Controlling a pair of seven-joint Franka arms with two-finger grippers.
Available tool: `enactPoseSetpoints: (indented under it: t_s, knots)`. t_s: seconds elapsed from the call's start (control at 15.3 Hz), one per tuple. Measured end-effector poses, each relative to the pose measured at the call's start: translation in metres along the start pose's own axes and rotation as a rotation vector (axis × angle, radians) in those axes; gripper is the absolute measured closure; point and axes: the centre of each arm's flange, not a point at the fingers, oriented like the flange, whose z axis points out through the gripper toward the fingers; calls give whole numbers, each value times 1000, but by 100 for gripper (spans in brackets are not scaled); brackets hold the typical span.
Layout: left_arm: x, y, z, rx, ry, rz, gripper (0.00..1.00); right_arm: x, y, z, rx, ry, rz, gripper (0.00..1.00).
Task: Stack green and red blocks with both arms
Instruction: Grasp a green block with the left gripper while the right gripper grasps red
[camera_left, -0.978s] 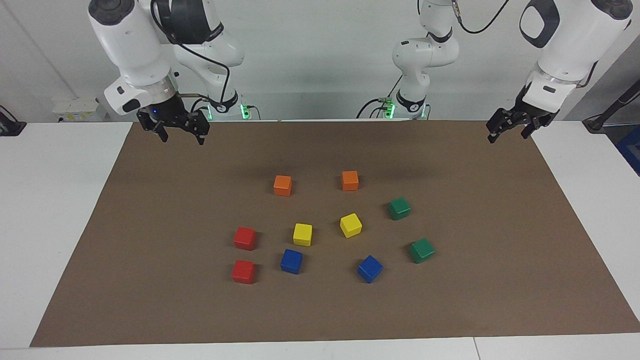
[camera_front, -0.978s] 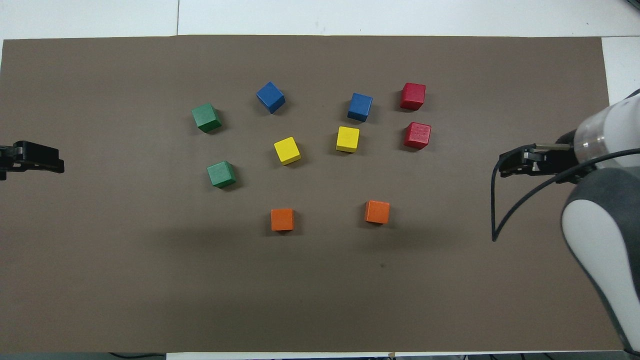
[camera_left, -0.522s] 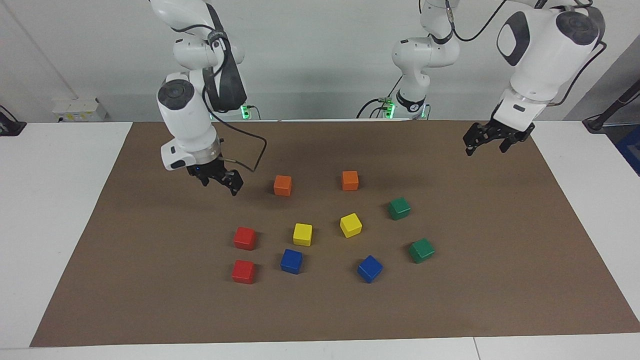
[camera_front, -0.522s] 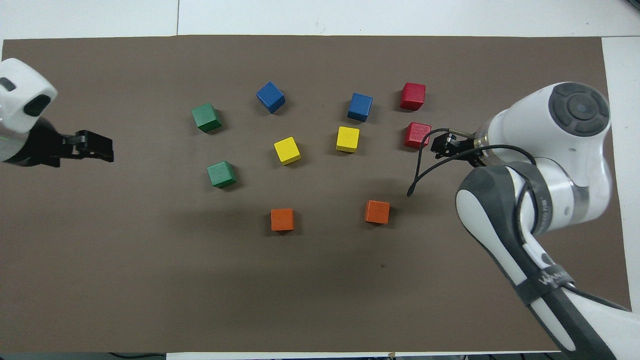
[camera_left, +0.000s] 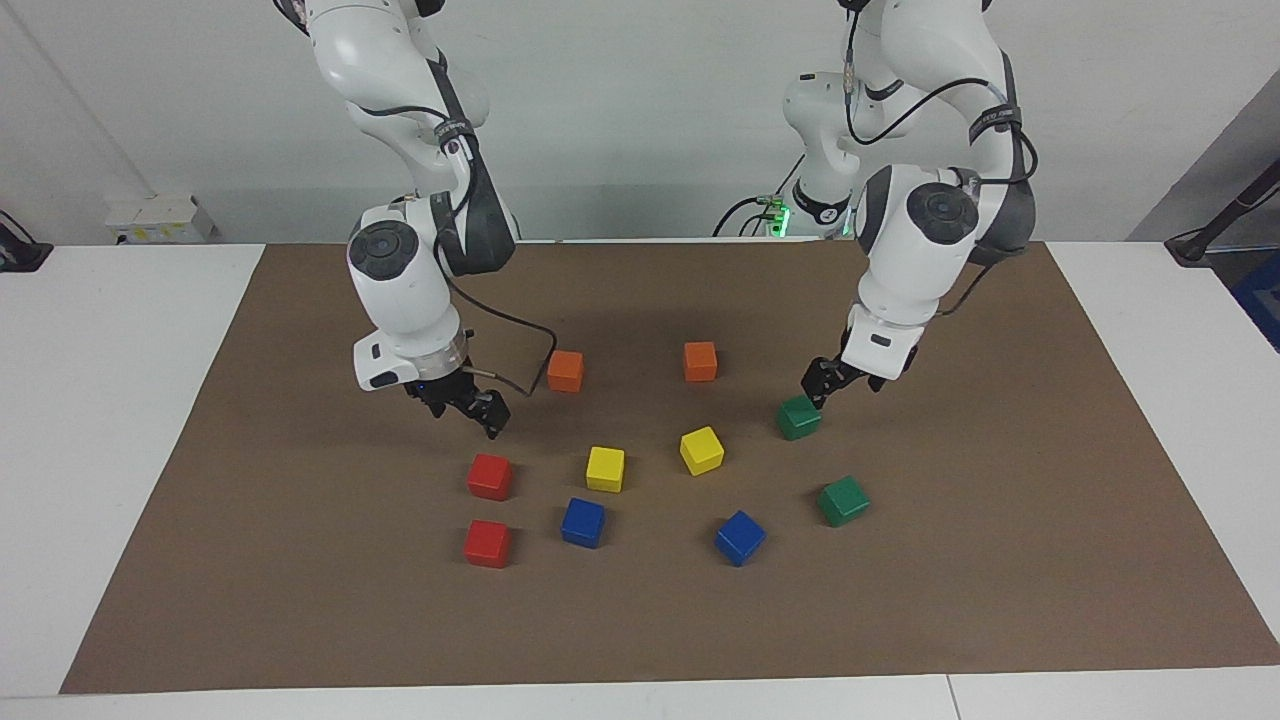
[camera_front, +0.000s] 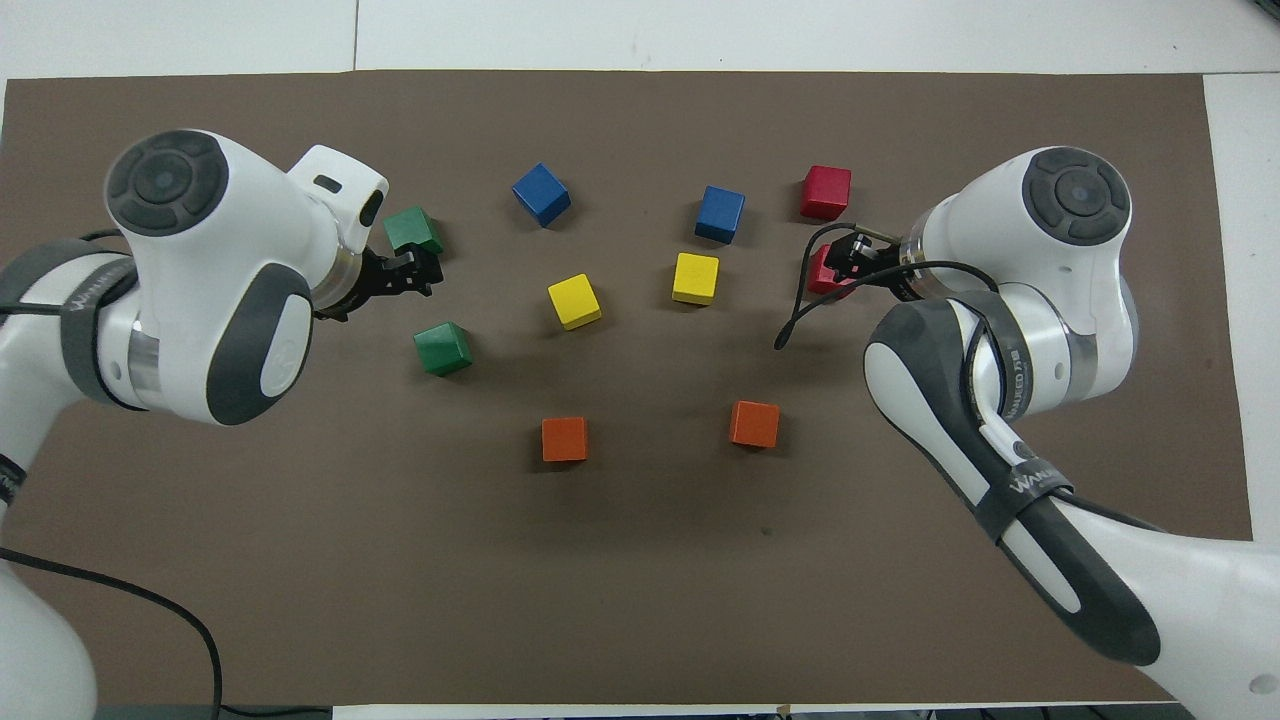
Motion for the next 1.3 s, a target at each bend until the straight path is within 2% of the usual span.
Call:
enactPoseSetpoints:
  t_s: [0.2, 0.33, 0.59, 0.98, 1.04, 1.24, 1.3]
  knots:
    - [-19, 0, 41, -6, 6, -38, 0, 10, -13, 19, 2, -6, -5, 0]
    - [-26, -3, 58, -10, 11, -69, 0, 9, -25, 37, -16, 13, -46, 0]
    - [-31, -6, 76, -11, 10, -124, 0, 10, -30, 52, -63, 63, -113, 0]
    - [-35, 7, 102, -9, 10, -144, 0, 13, -33, 69, -43, 79, -118, 0]
    - [-35, 6, 103, -5, 11, -139, 8, 13, -33, 73, -42, 78, -118, 0]
    - [-33, 3, 103, 25, 12, -122, 44, 13, -32, 83, -46, 69, -118, 0]
    - [-30, 0, 99, 53, 4, -109, 45, 13, -32, 85, -48, 66, -118, 0]
